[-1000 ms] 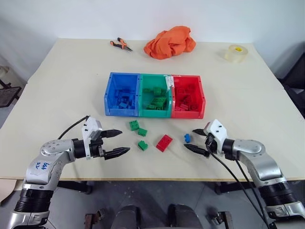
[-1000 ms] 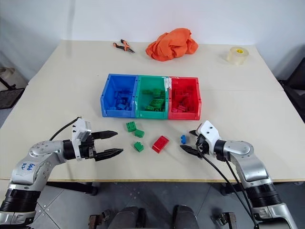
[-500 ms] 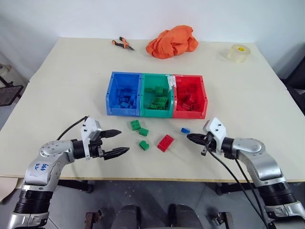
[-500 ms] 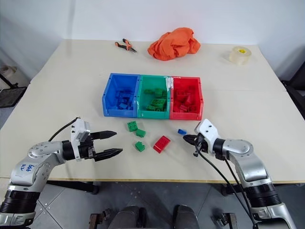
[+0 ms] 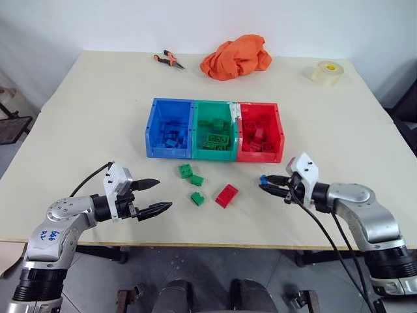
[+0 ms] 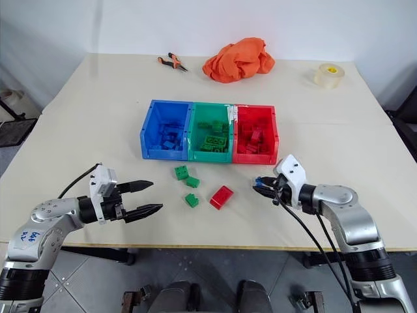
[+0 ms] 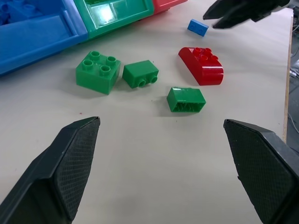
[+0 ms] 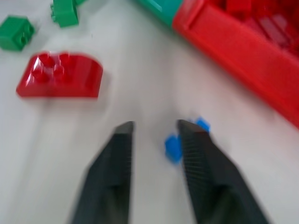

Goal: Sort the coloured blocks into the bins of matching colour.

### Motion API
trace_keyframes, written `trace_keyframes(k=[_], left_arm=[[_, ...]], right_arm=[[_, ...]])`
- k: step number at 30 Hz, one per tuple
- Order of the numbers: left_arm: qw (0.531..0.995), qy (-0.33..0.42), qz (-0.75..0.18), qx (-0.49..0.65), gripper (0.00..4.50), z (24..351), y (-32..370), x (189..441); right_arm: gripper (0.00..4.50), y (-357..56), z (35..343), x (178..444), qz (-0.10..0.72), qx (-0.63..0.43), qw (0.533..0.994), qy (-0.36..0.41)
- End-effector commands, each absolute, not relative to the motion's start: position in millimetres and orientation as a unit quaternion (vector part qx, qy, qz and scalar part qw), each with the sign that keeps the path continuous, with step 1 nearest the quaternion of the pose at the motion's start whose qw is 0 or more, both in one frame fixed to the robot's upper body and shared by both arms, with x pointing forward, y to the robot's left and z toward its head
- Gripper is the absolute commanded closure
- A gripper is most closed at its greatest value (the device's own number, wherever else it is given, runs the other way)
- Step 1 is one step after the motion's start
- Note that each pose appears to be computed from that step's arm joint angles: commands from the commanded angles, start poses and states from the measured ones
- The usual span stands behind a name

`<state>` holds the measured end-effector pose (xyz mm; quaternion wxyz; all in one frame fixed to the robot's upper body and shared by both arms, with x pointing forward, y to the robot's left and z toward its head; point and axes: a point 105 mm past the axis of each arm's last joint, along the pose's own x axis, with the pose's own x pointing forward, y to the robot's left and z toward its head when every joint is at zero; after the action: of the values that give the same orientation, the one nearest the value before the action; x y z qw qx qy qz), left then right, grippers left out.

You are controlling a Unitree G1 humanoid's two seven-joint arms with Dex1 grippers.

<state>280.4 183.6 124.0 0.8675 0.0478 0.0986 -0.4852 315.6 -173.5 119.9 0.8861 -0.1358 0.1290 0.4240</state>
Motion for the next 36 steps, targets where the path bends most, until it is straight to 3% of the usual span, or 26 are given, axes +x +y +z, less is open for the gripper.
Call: trace_keyframes(k=[1, 5, 6, 12, 24, 26, 36], left_arm=[[0.865, 0.076, -0.492, 0.055, 0.00, 135.0, 181.7, 279.1], [0.864, 0.076, -0.494, 0.055, 0.00, 135.8, 180.8, 281.4], [0.864, 0.076, -0.494, 0.055, 0.00, 136.0, 180.5, 282.2], [0.864, 0.074, -0.495, 0.057, 0.00, 137.7, 180.4, 283.9], [0.865, 0.076, -0.492, 0.062, 0.00, 140.9, 185.0, 281.9], [0.865, 0.077, -0.492, 0.062, 0.00, 140.9, 185.2, 281.7], [0.864, 0.072, -0.494, 0.067, 0.00, 143.6, 187.1, 283.1]], right_arm=[[1.52, -179.6, 138.0, 312.2, 0.420, -0.149, 0.890, 0.100], [0.16, -179.8, 133.9, 309.1, 0.417, -0.143, 0.891, 0.105], [0.05, -178.2, 131.4, 308.9, 0.416, -0.135, 0.893, 0.108], [0.05, -175.1, 119.3, 320.1, 0.372, -0.090, 0.919, 0.096], [0.05, -158.7, 89.1, 332.6, 0.347, -0.070, 0.929, 0.108], [0.57, -156.9, 88.8, 331.5, 0.350, -0.068, 0.928, 0.105], [4.00, -160.2, 101.4, 327.2, 0.362, -0.087, 0.924, 0.086]])
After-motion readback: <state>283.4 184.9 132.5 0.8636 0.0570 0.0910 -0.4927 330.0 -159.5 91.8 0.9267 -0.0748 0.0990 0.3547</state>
